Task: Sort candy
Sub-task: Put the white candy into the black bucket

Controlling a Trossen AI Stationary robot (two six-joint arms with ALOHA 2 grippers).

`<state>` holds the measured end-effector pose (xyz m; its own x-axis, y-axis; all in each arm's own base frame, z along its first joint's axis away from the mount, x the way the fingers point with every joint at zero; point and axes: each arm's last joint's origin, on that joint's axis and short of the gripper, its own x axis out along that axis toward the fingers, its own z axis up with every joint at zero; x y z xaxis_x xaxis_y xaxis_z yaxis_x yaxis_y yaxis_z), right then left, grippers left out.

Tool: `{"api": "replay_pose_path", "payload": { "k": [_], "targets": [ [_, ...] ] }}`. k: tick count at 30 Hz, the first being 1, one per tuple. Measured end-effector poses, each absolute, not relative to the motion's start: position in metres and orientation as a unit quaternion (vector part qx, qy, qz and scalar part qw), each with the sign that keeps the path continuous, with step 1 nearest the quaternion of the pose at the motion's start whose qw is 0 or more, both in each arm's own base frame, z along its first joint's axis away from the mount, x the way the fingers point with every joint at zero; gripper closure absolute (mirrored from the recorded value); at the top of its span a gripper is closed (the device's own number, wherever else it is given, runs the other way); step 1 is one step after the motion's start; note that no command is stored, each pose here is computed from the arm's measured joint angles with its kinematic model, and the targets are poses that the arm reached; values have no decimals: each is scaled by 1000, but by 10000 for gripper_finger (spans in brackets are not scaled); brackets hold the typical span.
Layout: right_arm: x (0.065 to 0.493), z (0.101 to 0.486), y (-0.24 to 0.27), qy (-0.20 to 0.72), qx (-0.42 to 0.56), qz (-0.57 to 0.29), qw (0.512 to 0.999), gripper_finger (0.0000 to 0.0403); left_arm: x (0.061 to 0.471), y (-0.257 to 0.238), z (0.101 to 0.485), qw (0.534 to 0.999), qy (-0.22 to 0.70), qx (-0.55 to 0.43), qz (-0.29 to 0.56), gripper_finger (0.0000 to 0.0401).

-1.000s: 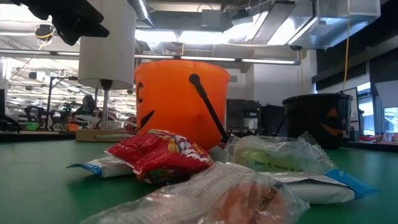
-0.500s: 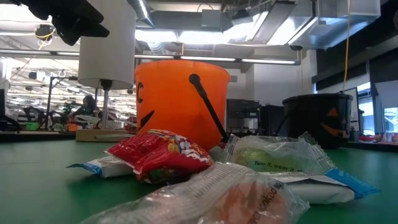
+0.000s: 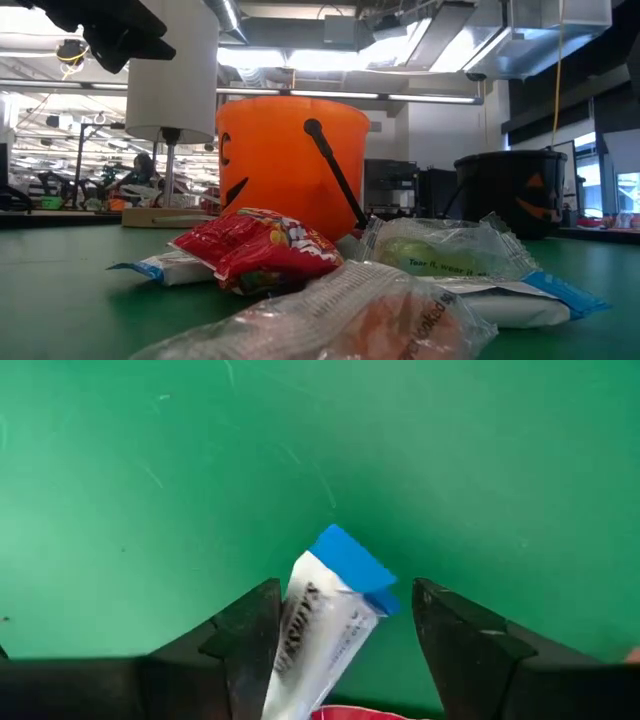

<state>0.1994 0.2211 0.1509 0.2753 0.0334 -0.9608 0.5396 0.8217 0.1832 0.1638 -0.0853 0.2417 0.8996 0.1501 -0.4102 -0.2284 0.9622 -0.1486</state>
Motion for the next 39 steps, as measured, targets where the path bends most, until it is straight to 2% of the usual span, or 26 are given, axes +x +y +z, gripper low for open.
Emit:
{"api": "replay_pose_path", "payload": {
  "k": [6, 18, 21, 26, 29, 39],
  "targets": [
    [197, 150, 219, 582, 234, -177, 758, 215, 164, -85, 242, 970, 202, -97, 98, 242],
    [197, 153, 217, 590, 203, -168, 763, 385, 164, -85, 242, 970, 201, -97, 100, 241],
    [198, 157, 219, 593, 192, -163, 765, 387, 164, -85, 242, 970, 201, -97, 101, 242],
    [207, 171, 214, 593, 167, -178, 768, 344, 164, -85, 242, 970, 197, -95, 109, 242],
    [215, 183, 208, 584, 137, -187, 778, 339, 164, -85, 242, 970, 197, -95, 109, 241],
    [227, 239, 154, 513, 65, -245, 820, 398, 164, -85, 242, 969, 195, -104, 111, 242]
  ]
}}
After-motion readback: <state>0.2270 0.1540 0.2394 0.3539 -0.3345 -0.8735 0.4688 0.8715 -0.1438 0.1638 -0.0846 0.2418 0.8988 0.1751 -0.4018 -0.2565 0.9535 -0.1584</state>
